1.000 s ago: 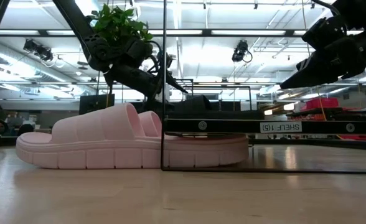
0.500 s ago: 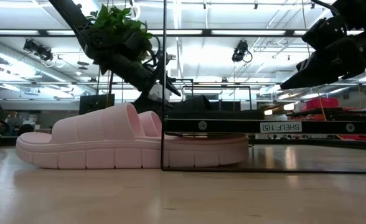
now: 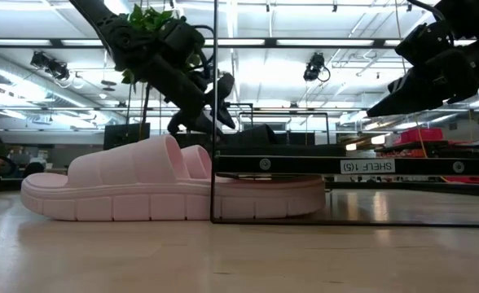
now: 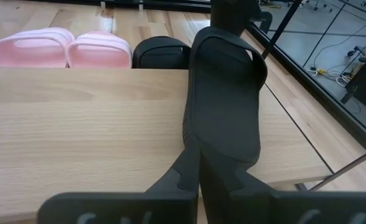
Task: Pick and place slides into the shelf
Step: Put the black slides on the shelf
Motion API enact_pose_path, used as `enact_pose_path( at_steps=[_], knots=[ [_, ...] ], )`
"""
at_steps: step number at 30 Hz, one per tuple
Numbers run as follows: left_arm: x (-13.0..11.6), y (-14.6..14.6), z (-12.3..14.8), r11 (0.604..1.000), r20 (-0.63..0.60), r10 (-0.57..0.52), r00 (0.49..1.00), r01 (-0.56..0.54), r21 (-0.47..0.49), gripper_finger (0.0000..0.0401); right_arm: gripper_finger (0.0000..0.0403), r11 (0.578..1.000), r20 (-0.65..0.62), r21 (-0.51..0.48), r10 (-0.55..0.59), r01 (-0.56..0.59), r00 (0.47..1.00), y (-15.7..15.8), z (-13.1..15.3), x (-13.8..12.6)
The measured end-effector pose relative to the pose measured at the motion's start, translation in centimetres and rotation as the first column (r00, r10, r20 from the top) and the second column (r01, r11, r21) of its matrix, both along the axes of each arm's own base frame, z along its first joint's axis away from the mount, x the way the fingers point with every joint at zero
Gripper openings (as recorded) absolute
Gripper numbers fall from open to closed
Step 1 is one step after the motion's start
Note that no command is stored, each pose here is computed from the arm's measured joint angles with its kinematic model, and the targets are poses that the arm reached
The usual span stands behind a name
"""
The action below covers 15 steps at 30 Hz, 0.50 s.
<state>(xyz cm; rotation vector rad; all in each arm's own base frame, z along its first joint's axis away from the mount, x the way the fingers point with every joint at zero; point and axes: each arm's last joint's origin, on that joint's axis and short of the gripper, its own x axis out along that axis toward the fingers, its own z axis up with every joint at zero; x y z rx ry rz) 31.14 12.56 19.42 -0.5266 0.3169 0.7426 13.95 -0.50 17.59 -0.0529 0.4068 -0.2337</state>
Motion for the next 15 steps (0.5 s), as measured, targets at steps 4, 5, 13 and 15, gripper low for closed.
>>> enact_pose_path(
  at_steps=[4,5,13,15],
  knots=[
    [-0.3,-1.2,0.9,1.0,-0.029,0.002,1.0,-0.001,0.023,0.0182,0.0013,1.0,0.0,0.002,-0.001,0.001,1.0,0.0,0.0,0.0],
    [-0.5,-1.6,1.1,0.999,-0.052,0.003,0.999,-0.001,0.033,0.0181,0.0013,1.0,0.0,0.002,-0.001,0.001,1.0,0.0,0.0,0.0],
    [-2.9,-6.2,2.5,1.0,-0.245,-0.02,0.969,0.023,0.013,0.0172,0.0013,1.0,-0.001,0.003,-0.001,0.001,1.0,0.0,0.0,0.0],
    [-3.6,-7.5,2.4,1.0,-0.286,-0.007,0.958,0.003,-0.016,0.0174,0.0013,1.0,-0.001,0.003,-0.001,0.001,1.0,0.0,0.0,0.0]
  ],
)
